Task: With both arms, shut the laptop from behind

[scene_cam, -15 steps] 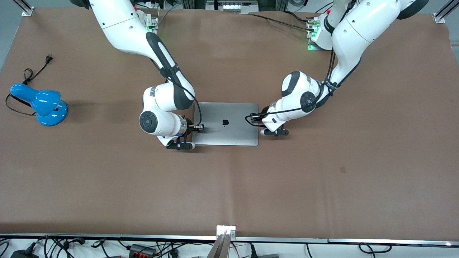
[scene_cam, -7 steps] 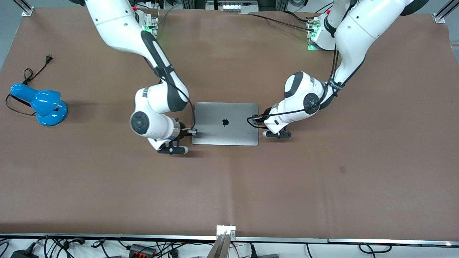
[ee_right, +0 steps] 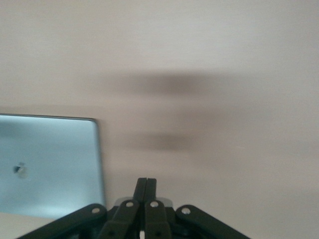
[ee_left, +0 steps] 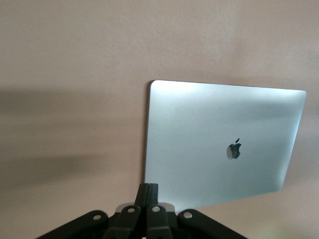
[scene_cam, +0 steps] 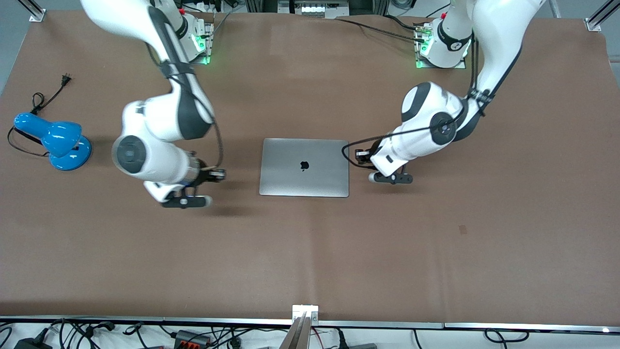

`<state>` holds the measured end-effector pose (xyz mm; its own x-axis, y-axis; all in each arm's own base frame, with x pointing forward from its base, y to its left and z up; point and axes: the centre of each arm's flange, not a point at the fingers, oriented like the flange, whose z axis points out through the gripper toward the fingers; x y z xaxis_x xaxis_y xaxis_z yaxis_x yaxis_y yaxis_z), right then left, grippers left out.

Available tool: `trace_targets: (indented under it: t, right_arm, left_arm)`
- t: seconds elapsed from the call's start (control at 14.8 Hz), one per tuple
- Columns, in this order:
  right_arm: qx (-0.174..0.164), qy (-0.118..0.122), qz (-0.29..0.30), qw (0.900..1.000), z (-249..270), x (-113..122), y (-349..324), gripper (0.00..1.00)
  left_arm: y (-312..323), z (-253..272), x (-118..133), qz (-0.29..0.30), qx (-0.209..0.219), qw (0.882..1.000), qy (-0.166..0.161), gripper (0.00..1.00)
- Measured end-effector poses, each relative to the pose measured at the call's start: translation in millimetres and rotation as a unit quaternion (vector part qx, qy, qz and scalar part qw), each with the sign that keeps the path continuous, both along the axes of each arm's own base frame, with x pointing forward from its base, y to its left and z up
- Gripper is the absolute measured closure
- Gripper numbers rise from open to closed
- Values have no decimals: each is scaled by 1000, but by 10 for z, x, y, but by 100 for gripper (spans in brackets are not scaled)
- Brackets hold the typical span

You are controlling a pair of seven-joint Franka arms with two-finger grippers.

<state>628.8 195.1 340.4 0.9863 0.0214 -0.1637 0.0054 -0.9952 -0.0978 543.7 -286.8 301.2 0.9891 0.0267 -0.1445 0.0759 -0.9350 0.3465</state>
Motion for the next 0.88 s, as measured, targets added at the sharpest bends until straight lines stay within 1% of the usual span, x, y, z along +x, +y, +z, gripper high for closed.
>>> trace_targets:
  t: [0.14,0.2,0.27,0.34,0.41,0.47,0.61,0.68,0.74,0.88]
  right_arm:
    - [-14,5,2,1000,171,9,-273,99]
    - [-22,5,5,1000,262,0,-360,94]
    - [-31,3,8,999,362,-11,-419,94]
    - [-35,-1,10,999,465,-24,-459,89]
    - [-36,-5,9,999,575,-34,-512,81]
    - [-35,-11,4,999,696,-40,-588,70]
    - [-30,-30,-7,999,978,-47,-763,52]
    - [-26,-41,-8,999,1140,-48,-838,43]
    - [-25,-50,-8,998,1311,-49,-906,32]
    - [-36,-63,9,997,1688,-45,-1029,13]
  left_arm:
    - [184,372,4,-7,21,1000,-5,99]
    - [326,577,6,-9,33,999,-6,99]
    - [497,792,7,-9,45,999,-5,99]
    - [663,1006,4,-9,54,998,0,99]
    - [804,1228,-1,-10,61,998,7,99]
    - [912,1451,1,-8,66,998,14,99]
    - [1104,1837,37,-3,70,997,23,99]
    - [1204,1994,66,-2,76,997,24,99]
    - [1306,2146,102,-3,89,996,17,99]
    - [1437,2449,106,-9,109,994,5,99]
